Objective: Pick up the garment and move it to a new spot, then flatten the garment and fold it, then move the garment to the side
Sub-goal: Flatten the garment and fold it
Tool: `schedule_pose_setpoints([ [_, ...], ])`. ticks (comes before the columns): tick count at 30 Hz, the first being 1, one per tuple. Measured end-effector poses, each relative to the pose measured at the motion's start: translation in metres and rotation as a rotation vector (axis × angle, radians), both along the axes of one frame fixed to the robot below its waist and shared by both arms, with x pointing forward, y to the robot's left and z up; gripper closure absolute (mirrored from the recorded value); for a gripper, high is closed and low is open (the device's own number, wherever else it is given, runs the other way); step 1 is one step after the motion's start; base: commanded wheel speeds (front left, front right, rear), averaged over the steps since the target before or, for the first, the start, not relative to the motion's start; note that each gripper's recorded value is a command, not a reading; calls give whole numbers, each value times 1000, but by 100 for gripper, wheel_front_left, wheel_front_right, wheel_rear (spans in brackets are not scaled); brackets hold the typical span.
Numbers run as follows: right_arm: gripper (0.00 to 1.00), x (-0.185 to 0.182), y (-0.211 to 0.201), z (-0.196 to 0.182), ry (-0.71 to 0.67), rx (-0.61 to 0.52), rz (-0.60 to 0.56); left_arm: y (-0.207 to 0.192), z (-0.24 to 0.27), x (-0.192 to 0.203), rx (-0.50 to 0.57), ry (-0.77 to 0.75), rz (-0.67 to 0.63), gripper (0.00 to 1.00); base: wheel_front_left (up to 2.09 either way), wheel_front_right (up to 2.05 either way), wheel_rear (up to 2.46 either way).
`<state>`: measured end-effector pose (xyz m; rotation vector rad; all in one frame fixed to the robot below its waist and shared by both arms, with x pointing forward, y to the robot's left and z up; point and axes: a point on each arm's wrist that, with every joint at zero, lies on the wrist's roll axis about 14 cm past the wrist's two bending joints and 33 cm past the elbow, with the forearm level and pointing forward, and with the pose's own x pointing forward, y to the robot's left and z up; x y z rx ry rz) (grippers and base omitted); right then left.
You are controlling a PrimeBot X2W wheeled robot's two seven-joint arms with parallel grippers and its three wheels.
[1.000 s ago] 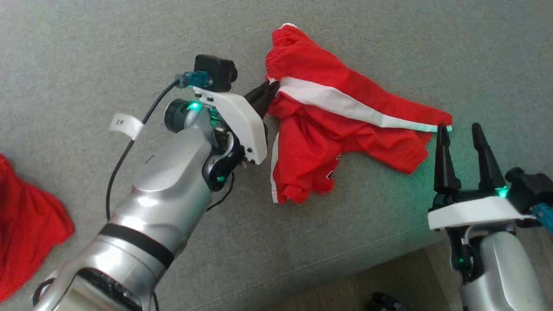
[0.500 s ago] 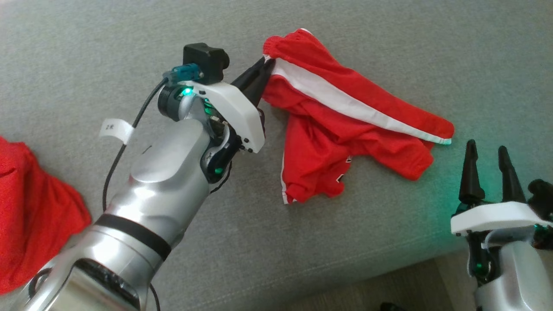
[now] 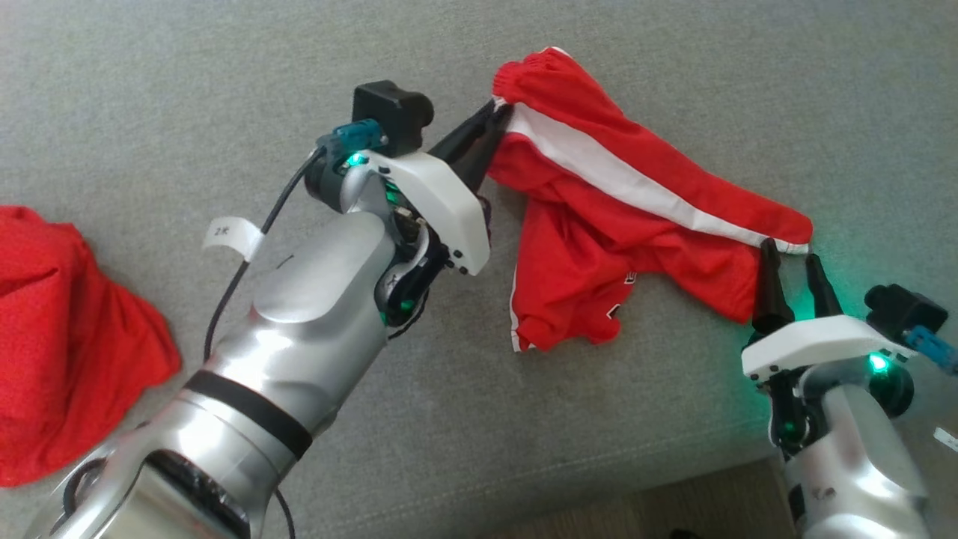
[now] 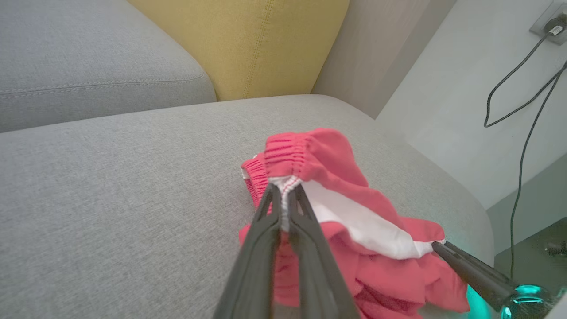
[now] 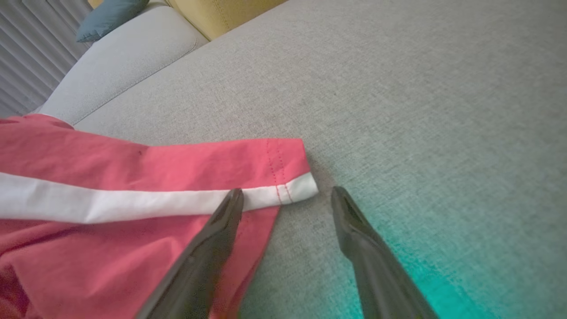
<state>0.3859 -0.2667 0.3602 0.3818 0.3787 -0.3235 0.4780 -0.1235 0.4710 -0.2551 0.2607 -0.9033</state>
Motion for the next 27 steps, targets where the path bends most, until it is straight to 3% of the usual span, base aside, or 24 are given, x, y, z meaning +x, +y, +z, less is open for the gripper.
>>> schedule_pose_setpoints([
  [18, 1, 12, -3, 4, -33, 24, -35, -7, 1, -6, -2, 3, -9, 100, 0, 0, 0],
  [20, 31, 14, -4, 9, -48, 20, -34, -6, 0, -5, 2, 3, -7, 100, 0, 0, 0],
  [21, 54, 16, -4, 12, -58, 18, -34, -6, 0, -5, 1, 6, -5, 100, 0, 0, 0],
  [22, 58, 18, -5, 15, -70, 14, -33, -6, 1, -4, -2, 5, -3, 100, 0, 0, 0],
  [23, 72, 20, -5, 19, -83, 11, -33, -6, 2, -4, -1, 3, -2, 100, 0, 0, 0],
  [24, 95, 21, -6, 21, -93, 9, -33, -6, 2, -3, 0, 1, -1, 100, 0, 0, 0],
  [25, 100, 22, -6, 23, -101, 7, -33, -6, 3, -2, 0, -3, 0, 100, 0, 0, 0],
  [27, 100, 22, -6, 26, -109, 4, -32, -5, 4, -2, 1, -5, 3, 100, 0, 0, 0],
])
